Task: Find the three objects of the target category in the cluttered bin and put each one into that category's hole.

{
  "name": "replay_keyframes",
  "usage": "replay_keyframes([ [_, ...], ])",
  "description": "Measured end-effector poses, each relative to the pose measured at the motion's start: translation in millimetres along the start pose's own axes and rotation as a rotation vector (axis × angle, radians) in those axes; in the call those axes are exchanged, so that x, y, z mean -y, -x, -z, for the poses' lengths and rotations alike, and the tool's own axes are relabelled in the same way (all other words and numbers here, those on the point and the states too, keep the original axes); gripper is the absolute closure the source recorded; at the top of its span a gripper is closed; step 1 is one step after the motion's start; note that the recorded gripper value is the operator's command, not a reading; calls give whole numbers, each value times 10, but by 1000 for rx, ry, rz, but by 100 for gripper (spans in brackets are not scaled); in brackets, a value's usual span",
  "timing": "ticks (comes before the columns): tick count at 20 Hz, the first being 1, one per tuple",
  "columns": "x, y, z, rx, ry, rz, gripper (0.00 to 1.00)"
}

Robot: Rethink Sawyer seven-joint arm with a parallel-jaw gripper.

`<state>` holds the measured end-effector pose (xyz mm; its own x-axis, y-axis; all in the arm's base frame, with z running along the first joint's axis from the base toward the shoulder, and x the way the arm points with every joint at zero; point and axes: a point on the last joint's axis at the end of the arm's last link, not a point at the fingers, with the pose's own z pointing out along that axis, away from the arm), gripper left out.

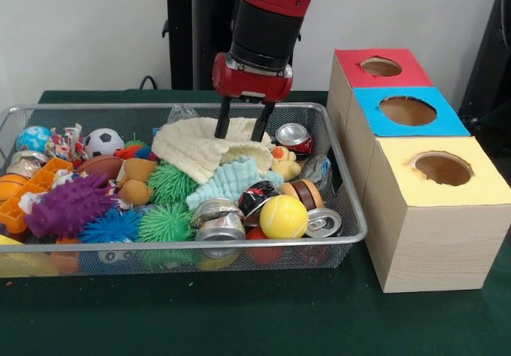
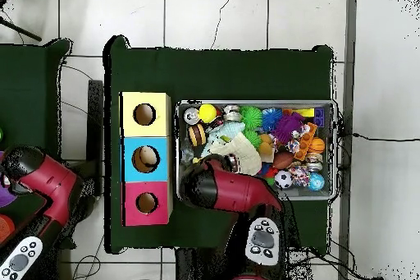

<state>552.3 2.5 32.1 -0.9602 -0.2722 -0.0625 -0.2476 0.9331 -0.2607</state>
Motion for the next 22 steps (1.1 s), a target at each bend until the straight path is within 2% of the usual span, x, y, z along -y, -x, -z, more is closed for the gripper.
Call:
replay_keyframes([
  [4,-42,-4,-54,-1,-10,-33,0],
  [8,-32,51,-123,24,-21,-108,0],
  [11,-21,76,-143,37,-26,-133,0],
  [14,-17,125,-170,60,-38,-181,0],
  [22,-83,141,-147,55,-61,-208,0],
])
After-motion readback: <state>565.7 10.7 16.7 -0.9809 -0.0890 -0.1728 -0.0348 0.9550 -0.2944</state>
